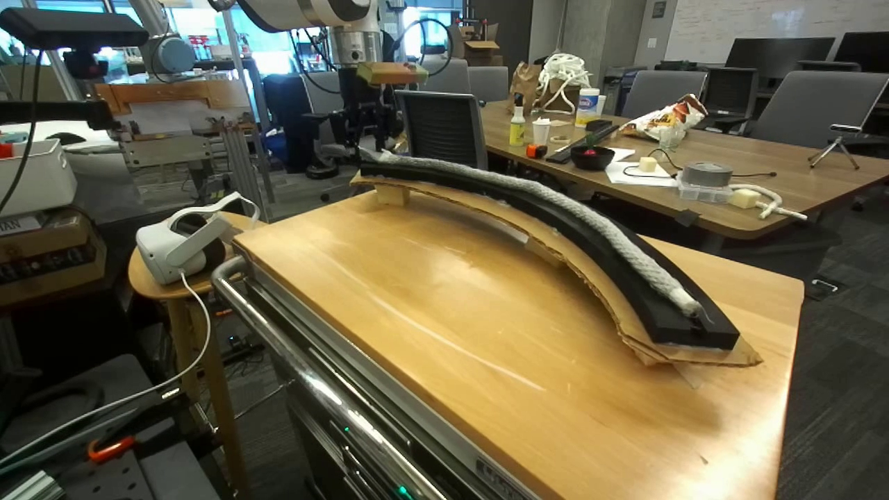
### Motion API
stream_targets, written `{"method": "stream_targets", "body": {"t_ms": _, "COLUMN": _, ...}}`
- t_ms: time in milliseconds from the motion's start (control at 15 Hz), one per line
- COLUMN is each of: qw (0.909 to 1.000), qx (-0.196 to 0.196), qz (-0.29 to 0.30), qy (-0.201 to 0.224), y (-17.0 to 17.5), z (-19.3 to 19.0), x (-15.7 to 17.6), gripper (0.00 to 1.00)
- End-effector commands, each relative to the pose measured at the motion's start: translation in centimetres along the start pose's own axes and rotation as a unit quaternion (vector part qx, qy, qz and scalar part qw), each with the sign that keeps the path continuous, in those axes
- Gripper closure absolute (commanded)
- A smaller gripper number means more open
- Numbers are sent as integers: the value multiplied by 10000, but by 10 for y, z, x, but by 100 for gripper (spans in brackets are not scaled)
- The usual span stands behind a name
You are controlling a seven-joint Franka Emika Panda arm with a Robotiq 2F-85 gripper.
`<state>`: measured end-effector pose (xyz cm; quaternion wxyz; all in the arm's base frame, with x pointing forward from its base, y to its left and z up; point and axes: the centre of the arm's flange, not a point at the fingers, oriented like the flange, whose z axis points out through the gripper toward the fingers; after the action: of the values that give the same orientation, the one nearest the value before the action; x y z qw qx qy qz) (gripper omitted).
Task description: Put the rope on the counter
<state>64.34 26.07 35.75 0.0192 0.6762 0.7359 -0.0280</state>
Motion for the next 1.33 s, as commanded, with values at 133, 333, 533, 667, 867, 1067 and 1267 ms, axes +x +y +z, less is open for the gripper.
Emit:
{"method": "stream_targets", "body": {"t_ms": 133, "qw": 9992, "qx": -67, "qz": 23, "qy": 394, "y": 10, "z": -22, "x": 5, "gripper": 79}}
{"method": "stream_targets", "body": {"t_ms": 333, "qw": 9987, "qx": -67, "qz": 51, "qy": 502, "y": 9, "z": -27, "x": 7, "gripper": 99}}
{"method": "stream_targets", "body": {"t_ms": 533, "qw": 9983, "qx": -57, "qz": 116, "qy": 567, "y": 7, "z": -28, "x": 7, "gripper": 100}}
{"method": "stream_targets", "body": {"t_ms": 667, "qw": 9987, "qx": -27, "qz": 211, "qy": 457, "y": 0, "z": -33, "x": 4, "gripper": 99}}
{"method": "stream_targets", "body": {"t_ms": 867, "qw": 9984, "qx": -52, "qz": 540, "qy": 173, "y": -28, "z": -56, "x": -2, "gripper": 99}}
{"method": "stream_targets", "body": {"t_ms": 1067, "qw": 9947, "qx": 236, "qz": 993, "qy": -89, "y": -67, "z": -75, "x": -4, "gripper": 99}}
{"method": "stream_targets", "body": {"t_ms": 1267, "qw": 9891, "qx": 943, "qz": 1128, "qy": 73, "y": -89, "z": -64, "x": -8, "gripper": 99}}
